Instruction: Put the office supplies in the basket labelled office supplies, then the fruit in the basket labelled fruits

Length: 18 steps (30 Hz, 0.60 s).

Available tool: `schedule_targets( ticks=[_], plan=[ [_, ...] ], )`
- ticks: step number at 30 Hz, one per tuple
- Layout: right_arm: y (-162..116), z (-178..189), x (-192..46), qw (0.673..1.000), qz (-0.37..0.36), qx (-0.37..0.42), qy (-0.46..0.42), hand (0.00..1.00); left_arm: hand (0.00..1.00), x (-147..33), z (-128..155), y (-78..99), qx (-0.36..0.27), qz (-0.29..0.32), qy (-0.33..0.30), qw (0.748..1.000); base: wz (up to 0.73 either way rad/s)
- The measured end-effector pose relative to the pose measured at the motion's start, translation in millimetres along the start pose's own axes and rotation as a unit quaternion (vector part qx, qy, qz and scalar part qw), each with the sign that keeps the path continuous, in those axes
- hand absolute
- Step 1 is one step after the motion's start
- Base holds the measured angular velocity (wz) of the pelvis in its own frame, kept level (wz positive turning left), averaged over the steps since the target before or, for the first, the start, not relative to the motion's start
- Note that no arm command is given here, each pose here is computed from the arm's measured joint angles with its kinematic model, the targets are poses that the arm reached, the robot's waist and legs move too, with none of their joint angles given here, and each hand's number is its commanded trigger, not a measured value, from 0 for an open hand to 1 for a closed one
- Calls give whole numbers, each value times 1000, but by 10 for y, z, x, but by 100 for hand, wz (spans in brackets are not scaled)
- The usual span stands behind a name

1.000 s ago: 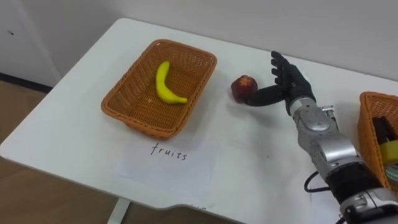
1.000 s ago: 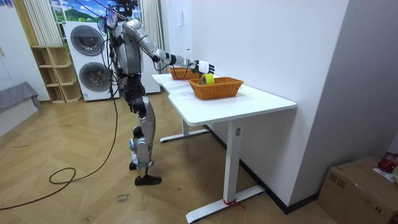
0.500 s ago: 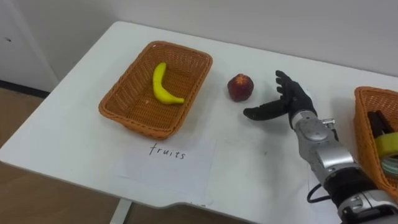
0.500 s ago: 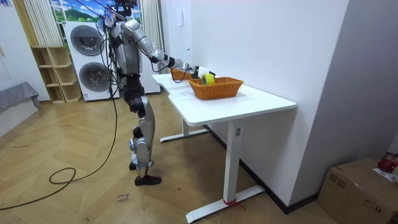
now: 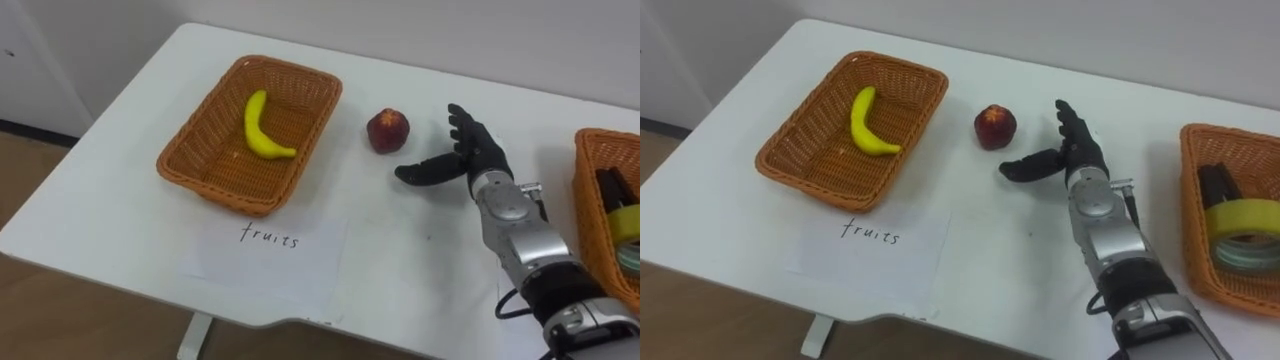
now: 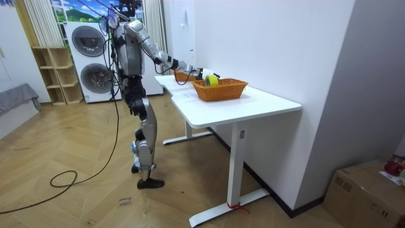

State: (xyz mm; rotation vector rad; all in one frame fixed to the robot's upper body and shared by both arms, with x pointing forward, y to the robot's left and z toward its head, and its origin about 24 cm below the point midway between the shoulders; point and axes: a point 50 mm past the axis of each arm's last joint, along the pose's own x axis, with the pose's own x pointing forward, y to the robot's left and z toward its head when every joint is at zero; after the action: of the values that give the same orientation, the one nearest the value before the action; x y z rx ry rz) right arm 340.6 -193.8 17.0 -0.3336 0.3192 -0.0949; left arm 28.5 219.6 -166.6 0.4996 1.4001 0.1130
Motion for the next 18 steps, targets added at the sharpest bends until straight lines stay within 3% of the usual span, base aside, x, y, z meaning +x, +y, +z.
schedule_targets(
  ticks=[7, 18],
  plan=[
    [-35, 53, 14, 998, -30, -43, -17, 0, 0, 3, 34, 0, 0, -3, -5, 1000, 0],
    [-75, 243, 70, 995, -74, -47, -42, 0, 0, 7, 203, -31, 13, -7, -37, 999, -2]
  ],
)
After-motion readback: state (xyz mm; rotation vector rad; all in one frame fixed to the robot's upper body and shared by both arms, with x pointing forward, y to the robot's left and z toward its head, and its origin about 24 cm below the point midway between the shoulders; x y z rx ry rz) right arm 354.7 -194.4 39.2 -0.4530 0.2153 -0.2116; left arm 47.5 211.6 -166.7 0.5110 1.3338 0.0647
